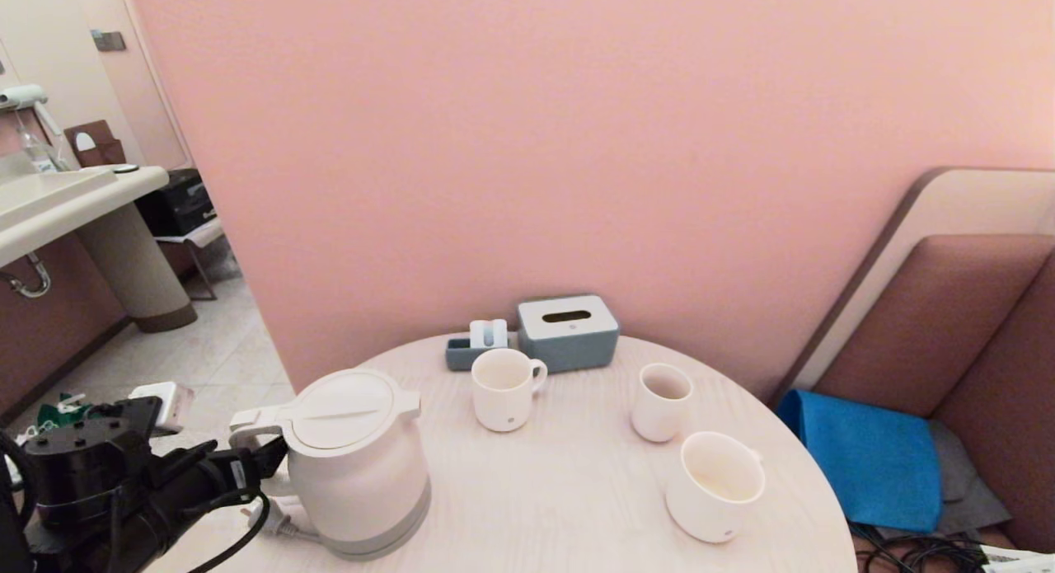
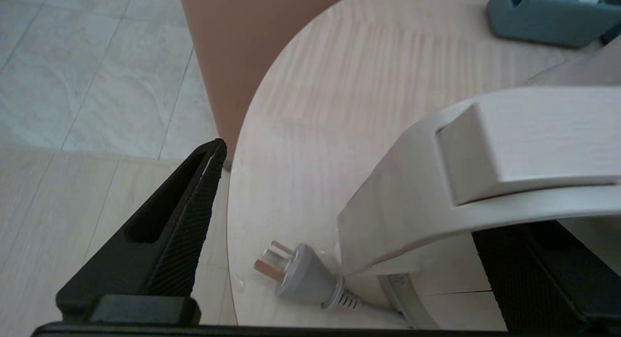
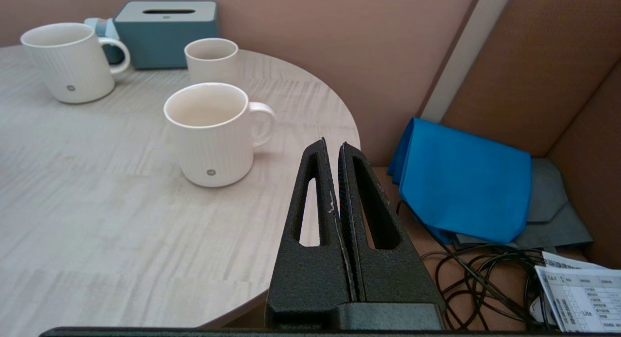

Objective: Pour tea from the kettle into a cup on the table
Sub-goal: Pick up the kettle

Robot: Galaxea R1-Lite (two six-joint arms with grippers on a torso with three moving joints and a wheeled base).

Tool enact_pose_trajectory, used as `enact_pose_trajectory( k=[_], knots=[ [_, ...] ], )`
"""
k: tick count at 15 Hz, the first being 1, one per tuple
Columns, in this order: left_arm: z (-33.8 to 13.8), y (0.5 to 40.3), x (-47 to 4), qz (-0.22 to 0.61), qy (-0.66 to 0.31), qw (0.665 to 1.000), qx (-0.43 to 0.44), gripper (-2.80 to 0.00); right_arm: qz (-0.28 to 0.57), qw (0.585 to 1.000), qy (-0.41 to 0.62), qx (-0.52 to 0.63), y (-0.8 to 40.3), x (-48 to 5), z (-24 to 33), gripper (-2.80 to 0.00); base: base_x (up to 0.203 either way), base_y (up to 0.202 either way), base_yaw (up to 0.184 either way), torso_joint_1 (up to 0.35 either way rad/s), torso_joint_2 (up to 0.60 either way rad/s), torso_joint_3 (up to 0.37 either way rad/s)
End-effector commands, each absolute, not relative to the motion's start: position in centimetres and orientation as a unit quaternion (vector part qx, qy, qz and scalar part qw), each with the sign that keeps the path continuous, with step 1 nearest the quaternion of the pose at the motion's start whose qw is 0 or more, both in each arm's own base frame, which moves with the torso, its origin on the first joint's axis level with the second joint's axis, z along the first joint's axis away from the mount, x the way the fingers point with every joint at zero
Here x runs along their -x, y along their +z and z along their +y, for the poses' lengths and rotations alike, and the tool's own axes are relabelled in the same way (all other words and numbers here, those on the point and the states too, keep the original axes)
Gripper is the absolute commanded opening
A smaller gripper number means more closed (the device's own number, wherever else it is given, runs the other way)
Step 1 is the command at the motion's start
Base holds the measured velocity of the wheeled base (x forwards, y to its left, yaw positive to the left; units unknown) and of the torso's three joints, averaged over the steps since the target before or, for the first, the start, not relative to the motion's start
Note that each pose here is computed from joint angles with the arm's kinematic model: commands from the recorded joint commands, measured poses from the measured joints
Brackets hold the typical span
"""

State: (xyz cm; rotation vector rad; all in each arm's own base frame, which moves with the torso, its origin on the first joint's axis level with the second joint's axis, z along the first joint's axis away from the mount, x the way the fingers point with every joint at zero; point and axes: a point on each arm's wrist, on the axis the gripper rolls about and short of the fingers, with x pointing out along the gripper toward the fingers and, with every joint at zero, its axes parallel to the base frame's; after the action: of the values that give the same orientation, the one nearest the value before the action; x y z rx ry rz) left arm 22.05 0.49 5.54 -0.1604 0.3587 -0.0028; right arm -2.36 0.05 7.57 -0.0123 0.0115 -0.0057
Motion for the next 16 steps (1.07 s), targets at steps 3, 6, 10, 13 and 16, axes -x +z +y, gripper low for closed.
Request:
enact_pose_trajectory(
  k=[3, 6, 10, 13, 16],
  knots=[
    [0.5, 6.4, -22.4, 0.144, -0.003, 0.986, 0.08, 0.0, 0.006, 1.0, -0.003, 0.006, 7.6, 2.4, 0.1, -2.8, 0.0, 0.0, 0.0, 0.0, 0.0, 0.0],
    [0.5, 6.5, -23.0, 0.135, -0.003, 0.988, 0.081, 0.0, 0.006, 1.0, -0.003, 0.007, 7.6, 2.4, 0.1, -2.8, 0.0, 0.0, 0.0, 0.0, 0.0, 0.0],
    [0.6, 6.3, -23.3, 0.138, -0.003, 0.987, 0.081, 0.0, 0.006, 1.0, -0.003, 0.006, 7.6, 2.4, 0.1, -2.8, 0.0, 0.0, 0.0, 0.0, 0.0, 0.0],
    [0.6, 6.3, -23.4, 0.137, -0.003, 0.987, 0.081, -2.8, 0.007, 1.0, -0.003, 0.007, 7.6, 2.4, 0.1, -2.8, 0.0, 0.0, 0.0, 0.0, 0.0, 0.0],
    [0.6, 6.2, -23.4, 0.14, -0.004, 0.987, 0.081, -2.8, 0.007, 1.0, -0.003, 0.007, 7.6, 2.4, 0.1, -2.8, 0.0, 0.0, 0.0, 0.0, 0.0, 0.0]
  ],
)
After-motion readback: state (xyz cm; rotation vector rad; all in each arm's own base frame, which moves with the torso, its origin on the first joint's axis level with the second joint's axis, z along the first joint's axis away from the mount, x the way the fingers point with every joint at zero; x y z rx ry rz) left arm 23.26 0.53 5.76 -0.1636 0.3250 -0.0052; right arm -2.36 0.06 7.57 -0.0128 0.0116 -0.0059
